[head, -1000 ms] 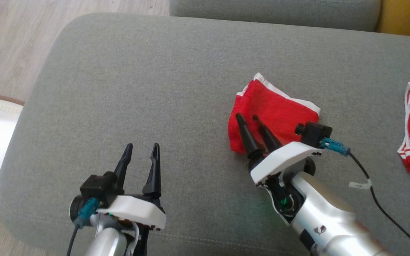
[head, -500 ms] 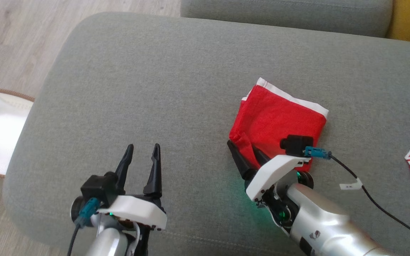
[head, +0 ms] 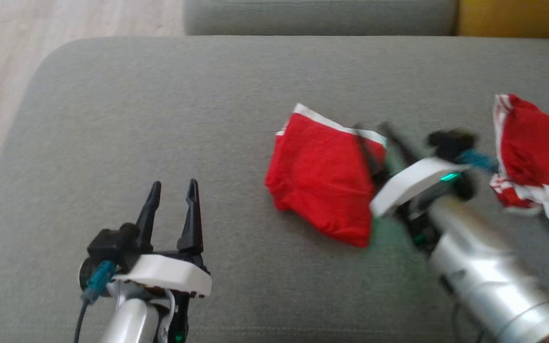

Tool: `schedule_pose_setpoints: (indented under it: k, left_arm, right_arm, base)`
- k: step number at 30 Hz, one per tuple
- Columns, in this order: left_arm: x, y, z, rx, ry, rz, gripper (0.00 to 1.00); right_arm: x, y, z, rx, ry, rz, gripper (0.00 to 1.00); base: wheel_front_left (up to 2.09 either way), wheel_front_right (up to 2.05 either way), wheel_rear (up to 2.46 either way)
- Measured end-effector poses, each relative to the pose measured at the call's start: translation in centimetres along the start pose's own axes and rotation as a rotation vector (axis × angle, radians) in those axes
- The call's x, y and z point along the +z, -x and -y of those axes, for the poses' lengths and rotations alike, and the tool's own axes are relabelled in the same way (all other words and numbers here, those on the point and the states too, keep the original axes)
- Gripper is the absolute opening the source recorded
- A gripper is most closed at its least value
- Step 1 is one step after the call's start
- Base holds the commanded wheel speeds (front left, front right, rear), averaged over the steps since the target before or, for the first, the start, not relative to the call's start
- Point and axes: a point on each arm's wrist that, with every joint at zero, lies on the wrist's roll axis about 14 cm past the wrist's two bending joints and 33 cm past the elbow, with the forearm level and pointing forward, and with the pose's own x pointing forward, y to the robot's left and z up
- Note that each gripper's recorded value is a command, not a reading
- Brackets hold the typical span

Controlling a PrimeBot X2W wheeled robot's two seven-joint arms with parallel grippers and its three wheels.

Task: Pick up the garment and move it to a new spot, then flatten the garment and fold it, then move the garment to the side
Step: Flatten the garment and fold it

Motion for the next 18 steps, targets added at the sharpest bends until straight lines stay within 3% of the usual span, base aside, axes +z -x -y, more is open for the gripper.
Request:
schedule_pose_setpoints:
  k: [5,13,18]
  left_arm:
    - [0.8,-1.5,1.7,-0.055,0.004,0.029,1.00]
    - [0.9,-3.0,4.7,-0.142,0.021,0.040,1.00]
    - [0.8,-3.3,5.8,-0.179,0.029,0.036,1.00]
  right_arm:
    - [6.8,3.3,6.1,-0.155,0.150,0.214,1.00]
    - [2.4,11.3,9.4,-0.374,0.224,0.225,1.00]
    - [2.9,13.6,9.8,-0.423,0.275,0.256,1.00]
  base:
    - [0.00,0.00,0.00]
    - [0.00,0.00,0.00]
    - [0.00,0.00,0.00]
